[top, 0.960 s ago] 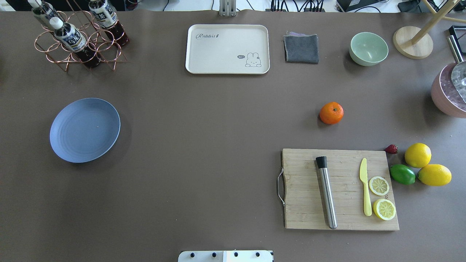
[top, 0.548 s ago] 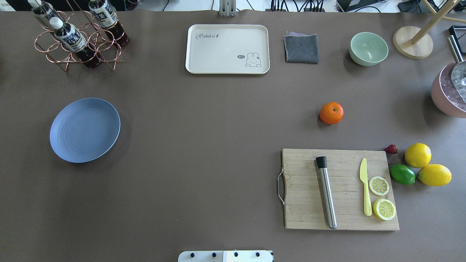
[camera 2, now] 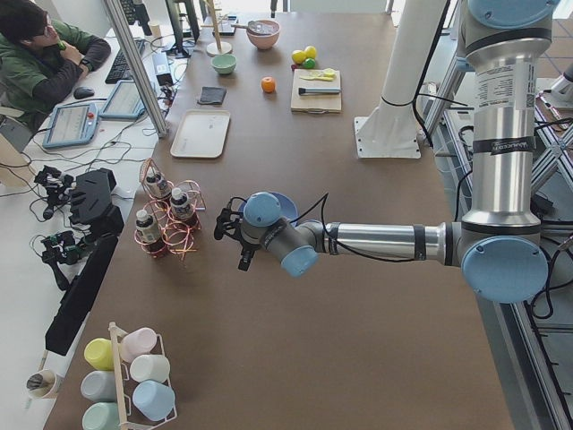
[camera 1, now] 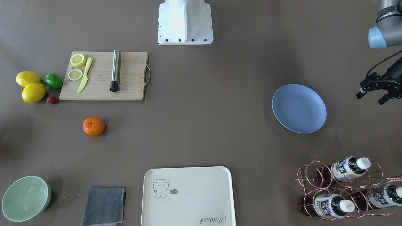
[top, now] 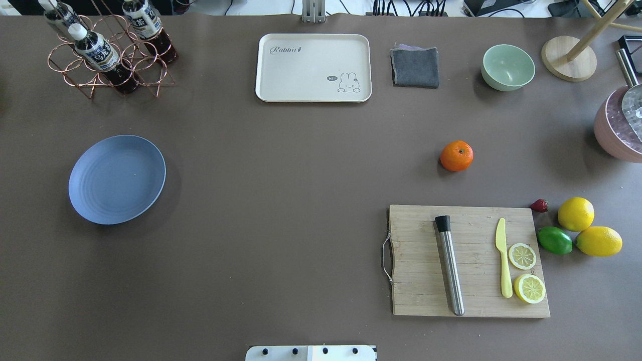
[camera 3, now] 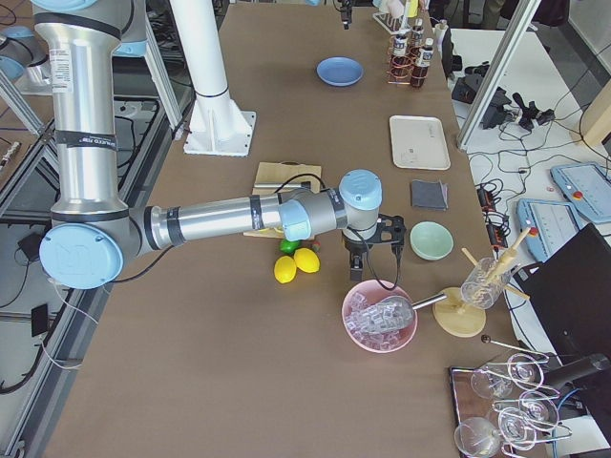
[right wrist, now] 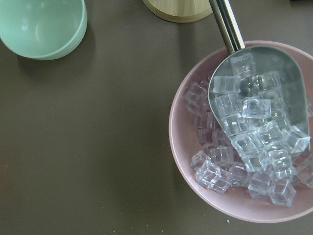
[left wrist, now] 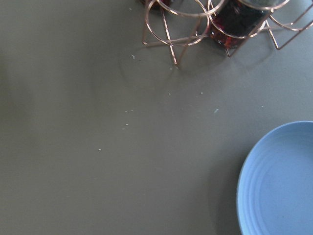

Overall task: Pick orange to plate
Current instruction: 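Push the blue plate inward with the left gripper while the right arm approaches the orange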

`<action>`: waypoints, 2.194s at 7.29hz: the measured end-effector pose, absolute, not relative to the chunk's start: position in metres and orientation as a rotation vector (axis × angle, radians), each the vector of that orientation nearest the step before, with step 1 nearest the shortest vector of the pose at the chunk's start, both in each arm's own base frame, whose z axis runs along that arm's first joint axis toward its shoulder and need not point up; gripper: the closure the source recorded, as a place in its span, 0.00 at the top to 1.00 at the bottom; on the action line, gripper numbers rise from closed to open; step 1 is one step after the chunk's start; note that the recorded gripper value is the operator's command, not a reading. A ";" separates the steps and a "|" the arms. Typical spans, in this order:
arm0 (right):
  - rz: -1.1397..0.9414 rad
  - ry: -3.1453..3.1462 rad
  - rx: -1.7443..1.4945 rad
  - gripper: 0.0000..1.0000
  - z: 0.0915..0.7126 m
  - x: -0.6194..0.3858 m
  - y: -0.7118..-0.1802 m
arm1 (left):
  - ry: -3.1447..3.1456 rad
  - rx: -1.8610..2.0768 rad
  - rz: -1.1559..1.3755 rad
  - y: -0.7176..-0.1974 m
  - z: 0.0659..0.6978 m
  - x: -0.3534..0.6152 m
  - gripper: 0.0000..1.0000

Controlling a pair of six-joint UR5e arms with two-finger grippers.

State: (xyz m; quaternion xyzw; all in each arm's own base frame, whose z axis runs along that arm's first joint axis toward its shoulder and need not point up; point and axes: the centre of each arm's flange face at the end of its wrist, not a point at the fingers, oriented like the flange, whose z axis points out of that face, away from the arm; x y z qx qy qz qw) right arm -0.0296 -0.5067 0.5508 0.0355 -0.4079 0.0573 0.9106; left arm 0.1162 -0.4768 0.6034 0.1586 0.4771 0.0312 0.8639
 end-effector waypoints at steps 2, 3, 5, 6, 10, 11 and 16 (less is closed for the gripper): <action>0.147 -0.862 0.066 1.00 0.538 -0.056 -0.511 | 1.037 0.333 0.048 -0.470 0.611 0.154 0.98; 0.154 -0.870 0.065 1.00 0.534 -0.064 -0.512 | 1.044 0.330 0.050 -0.470 0.609 0.167 0.98; 0.161 -0.885 0.064 1.00 0.527 -0.078 -0.511 | 1.053 0.319 0.074 -0.471 0.606 0.188 0.98; 0.162 -0.891 0.065 1.00 0.526 -0.083 -0.511 | 1.060 0.314 0.098 -0.470 0.602 0.202 0.98; 0.158 -0.894 0.059 1.00 0.526 -0.090 -0.509 | 1.051 0.307 0.152 -0.464 0.600 0.242 0.93; 0.159 -0.894 0.056 1.00 0.527 -0.090 -0.508 | 1.051 0.306 0.156 -0.464 0.599 0.245 0.65; 0.164 -0.887 0.045 1.00 0.534 -0.090 -0.506 | 1.061 0.308 0.174 -0.464 0.591 0.259 0.00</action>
